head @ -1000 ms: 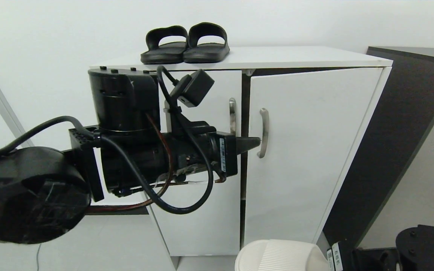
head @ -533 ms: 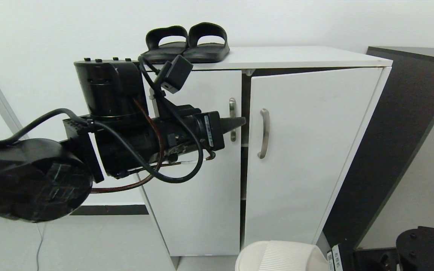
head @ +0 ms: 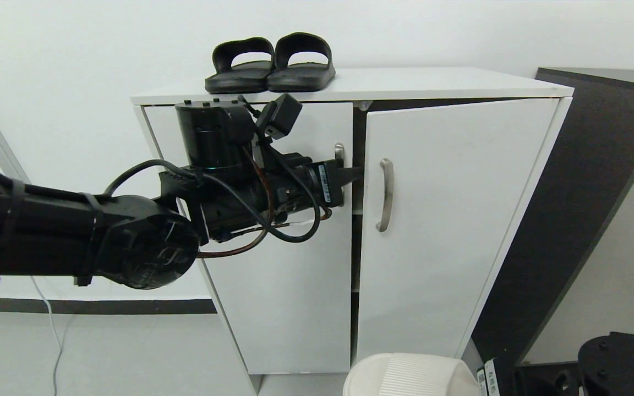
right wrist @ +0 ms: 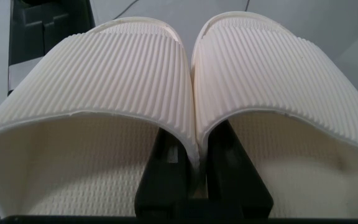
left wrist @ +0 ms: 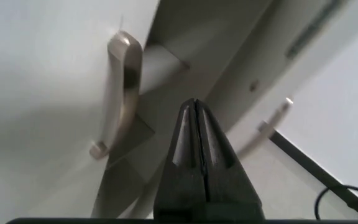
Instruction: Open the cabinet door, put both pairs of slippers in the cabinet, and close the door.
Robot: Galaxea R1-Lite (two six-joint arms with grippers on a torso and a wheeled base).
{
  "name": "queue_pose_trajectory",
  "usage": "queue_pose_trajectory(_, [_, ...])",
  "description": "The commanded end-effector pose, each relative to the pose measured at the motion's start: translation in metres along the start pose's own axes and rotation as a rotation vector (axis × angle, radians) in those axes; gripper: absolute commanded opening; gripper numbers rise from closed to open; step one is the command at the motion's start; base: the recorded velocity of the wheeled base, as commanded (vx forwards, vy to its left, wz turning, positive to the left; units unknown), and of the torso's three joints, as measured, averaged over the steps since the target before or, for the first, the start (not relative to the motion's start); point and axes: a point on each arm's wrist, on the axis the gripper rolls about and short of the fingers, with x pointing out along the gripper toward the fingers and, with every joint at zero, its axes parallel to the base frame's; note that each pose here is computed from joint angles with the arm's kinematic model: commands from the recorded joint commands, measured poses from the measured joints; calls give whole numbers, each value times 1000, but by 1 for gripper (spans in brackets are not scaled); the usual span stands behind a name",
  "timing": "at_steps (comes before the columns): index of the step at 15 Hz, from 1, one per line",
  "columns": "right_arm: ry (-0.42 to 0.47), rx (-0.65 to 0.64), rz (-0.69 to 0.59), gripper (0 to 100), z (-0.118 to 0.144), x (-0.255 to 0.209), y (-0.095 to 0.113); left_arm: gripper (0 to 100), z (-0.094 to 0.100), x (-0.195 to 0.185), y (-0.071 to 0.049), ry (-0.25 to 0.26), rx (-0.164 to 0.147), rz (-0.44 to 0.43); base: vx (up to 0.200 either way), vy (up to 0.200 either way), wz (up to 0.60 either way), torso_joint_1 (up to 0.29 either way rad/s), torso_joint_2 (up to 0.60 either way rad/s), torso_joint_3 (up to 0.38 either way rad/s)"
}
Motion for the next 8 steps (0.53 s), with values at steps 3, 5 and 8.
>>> queue_pose_trajectory(3, [7, -7, 30, 0, -1, 1, 6, 0, -8, 19, 8, -7, 1, -11, 0, 0, 0, 0, 0, 0])
queue_pose_trajectory(5, [15, -7, 37, 0, -3, 1, 7, 0, -9, 19, 8, -6, -1, -11, 0, 0, 0, 0, 0, 0])
queue_pose_trajectory(8, [33, -6, 52, 0, -7, 1, 11, 0, -10, 20, 5, -7, -6, -11, -200, 0, 0, 5, 4, 2])
